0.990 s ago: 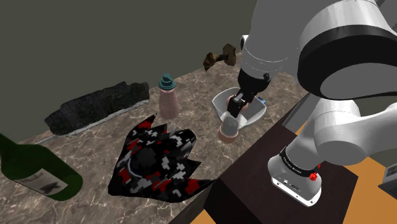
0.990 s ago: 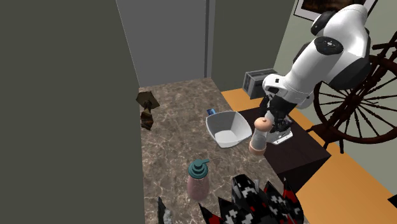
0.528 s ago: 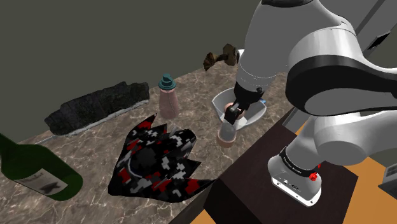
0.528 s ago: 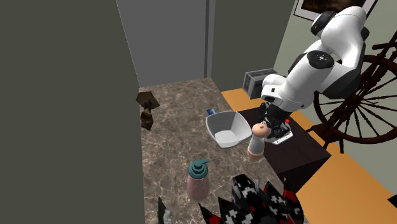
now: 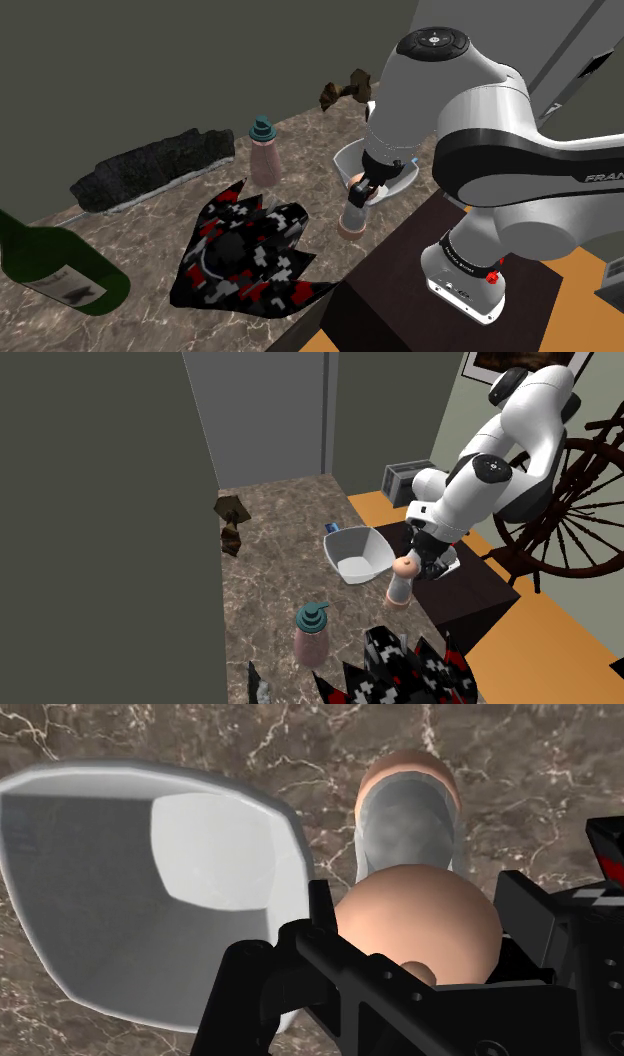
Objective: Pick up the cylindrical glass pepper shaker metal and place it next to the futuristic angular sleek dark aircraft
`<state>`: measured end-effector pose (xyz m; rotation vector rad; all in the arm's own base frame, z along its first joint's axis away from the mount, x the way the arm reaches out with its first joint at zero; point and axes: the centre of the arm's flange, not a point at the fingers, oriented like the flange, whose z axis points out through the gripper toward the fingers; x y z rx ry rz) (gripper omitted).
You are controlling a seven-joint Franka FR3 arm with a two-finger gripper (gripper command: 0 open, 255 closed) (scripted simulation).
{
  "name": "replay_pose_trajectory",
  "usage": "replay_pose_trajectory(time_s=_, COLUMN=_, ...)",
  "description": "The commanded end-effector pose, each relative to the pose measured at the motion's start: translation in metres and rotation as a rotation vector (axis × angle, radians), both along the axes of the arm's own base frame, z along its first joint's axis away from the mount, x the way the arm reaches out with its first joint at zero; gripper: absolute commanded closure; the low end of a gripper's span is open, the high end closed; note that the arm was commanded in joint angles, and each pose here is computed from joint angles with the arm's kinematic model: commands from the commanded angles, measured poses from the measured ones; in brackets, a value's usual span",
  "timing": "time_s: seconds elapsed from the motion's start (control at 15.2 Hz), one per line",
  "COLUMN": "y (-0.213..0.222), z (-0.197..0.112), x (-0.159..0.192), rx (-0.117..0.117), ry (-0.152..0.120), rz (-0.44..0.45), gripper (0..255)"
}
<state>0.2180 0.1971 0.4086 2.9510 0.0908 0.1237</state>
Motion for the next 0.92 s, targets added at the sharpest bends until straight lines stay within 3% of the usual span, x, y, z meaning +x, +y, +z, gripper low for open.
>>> replay_pose_trajectory(time_s=0.0, y=0.0, z=-0.003, x=-0.001, rx=0.0, ry=-0.001, rz=0.0, gripper=255)
replay_pose_trajectory(time_s=0.4, y=0.0, z=-0.003, x=-0.001, rx=0.0, ry=-0.001, rz=0.0, gripper=255)
replay_pose_trajectory(time_s=0.46, y=0.0, z=-0.003, x=-0.001, rx=0.0, ry=-0.001, rz=0.0, gripper=0)
replay_pose_trajectory(time_s=0.79, y=0.0, z=-0.003, x=-0.001, rx=0.0, ry=-0.001, rz=0.0, gripper=0)
replay_pose_trajectory(time_s=0.86, y=0.002, z=0.01, x=-0.002, rx=0.0, ry=-0.001, rz=0.0, gripper=0)
